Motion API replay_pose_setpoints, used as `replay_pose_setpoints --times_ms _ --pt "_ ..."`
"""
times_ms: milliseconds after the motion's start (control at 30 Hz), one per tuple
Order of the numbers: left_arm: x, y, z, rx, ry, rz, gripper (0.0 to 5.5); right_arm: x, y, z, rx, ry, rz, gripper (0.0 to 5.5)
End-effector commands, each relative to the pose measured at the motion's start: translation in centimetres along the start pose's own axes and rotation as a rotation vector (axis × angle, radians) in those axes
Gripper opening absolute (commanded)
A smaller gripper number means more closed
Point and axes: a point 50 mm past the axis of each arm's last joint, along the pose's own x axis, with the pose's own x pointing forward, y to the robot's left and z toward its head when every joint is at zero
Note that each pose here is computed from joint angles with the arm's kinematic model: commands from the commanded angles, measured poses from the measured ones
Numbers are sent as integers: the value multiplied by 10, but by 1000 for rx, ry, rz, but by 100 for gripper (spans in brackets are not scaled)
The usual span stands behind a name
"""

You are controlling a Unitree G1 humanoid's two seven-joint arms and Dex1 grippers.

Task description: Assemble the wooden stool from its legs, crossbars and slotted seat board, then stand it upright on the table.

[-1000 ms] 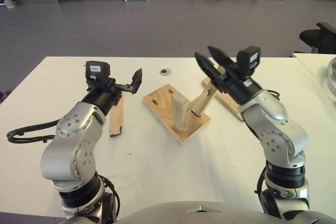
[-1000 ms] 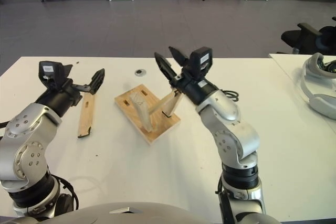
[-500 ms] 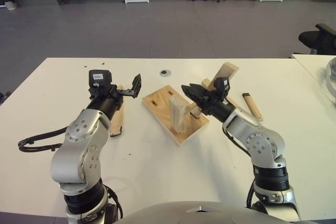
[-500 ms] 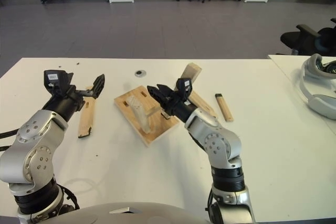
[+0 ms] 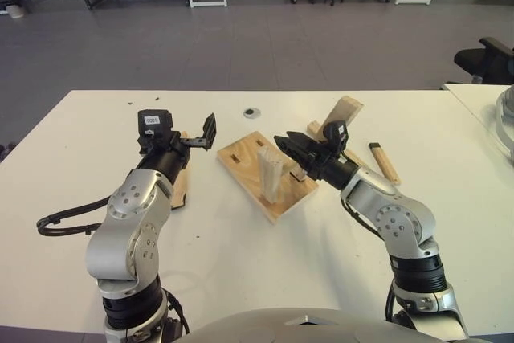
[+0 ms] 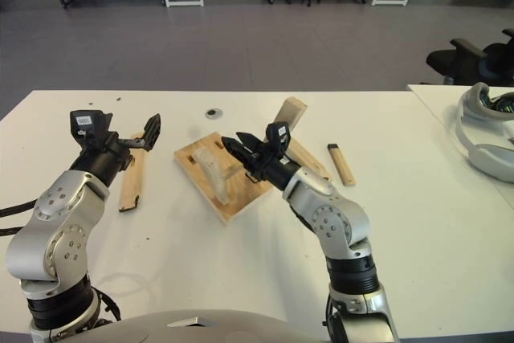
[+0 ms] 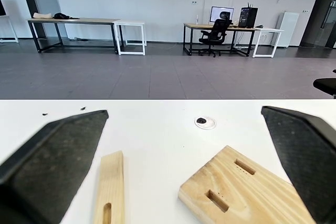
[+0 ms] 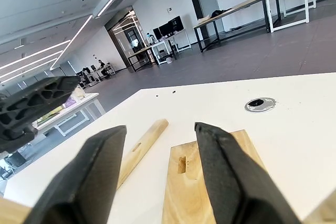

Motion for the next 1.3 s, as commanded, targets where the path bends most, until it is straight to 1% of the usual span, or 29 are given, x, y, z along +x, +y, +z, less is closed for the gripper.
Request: replay_pose_setpoints --times_ms 33,100,167,233,267,300,367,400,433,467,500,533,600,667,767,800,900,1000,1100,1167,1200,1267,1300 --pt "1 -5 -11 -17 46 -10 538 -4 -18 -19 101 94 -114 247" --pt "-1 -5 -20 2 94 -14 538 -3 -9 6 51 -1 -35 247" --pt "-3 3 -36 141 179 -5 538 -12 4 22 17 -49 88 247" --pt "-5 9 -46 208 216 5 538 -25 9 24 11 -27 177 247" --pt "-6 11 -48 207 220 11 538 -32 8 22 -5 9 208 247" --pt "-8 14 -52 215 234 15 538 -45 2 16 -36 80 230 247" --pt "-10 17 -57 228 248 17 538 -60 -5 11 -68 165 255 247" --pt "-11 18 -62 251 269 5 538 -71 -15 9 -72 215 241 247" --pt "-12 16 -72 300 314 -42 538 -83 -35 8 -92 276 177 247" --pt "-11 12 -85 350 370 -102 538 -91 -60 4 -138 361 85 247" --pt "-9 9 -95 386 407 -146 538 -97 -77 1 -176 424 23 247" --pt "-6 8 -103 436 437 -185 538 -95 -93 -3 -230 466 -36 247" --pt "3 7 -118 539 496 -245 538 -75 -116 -7 -265 420 -137 247" --pt "12 6 -132 610 545 -300 538 -56 -125 -18 -312 426 -148 247" --pt "33 1 -138 613 539 -362 538 -28 -122 -46 -388 498 -72 247" --pt "41 0 -136 585 523 -359 538 -24 -120 -54 -399 518 -42 247" --pt "57 1 -133 468 491 -361 538 -28 -111 -70 -400 545 25 247" --pt "61 6 -139 390 494 -342 538 -31 -103 -74 -407 513 7 247" --pt "55 11 -136 342 453 -325 538 -38 -101 -65 -394 435 -70 247" --pt "48 22 -131 310 409 -279 538 -43 -99 -57 -386 364 -118 247" --pt "44 30 -124 292 371 -235 538 -47 -97 -50 -384 314 -147 247" --pt "31 51 -102 276 261 -105 538 -55 -90 -26 -347 163 -180 247" --pt "22 58 -81 247 173 -45 538 -58 -83 -6 -328 65 -170 247"
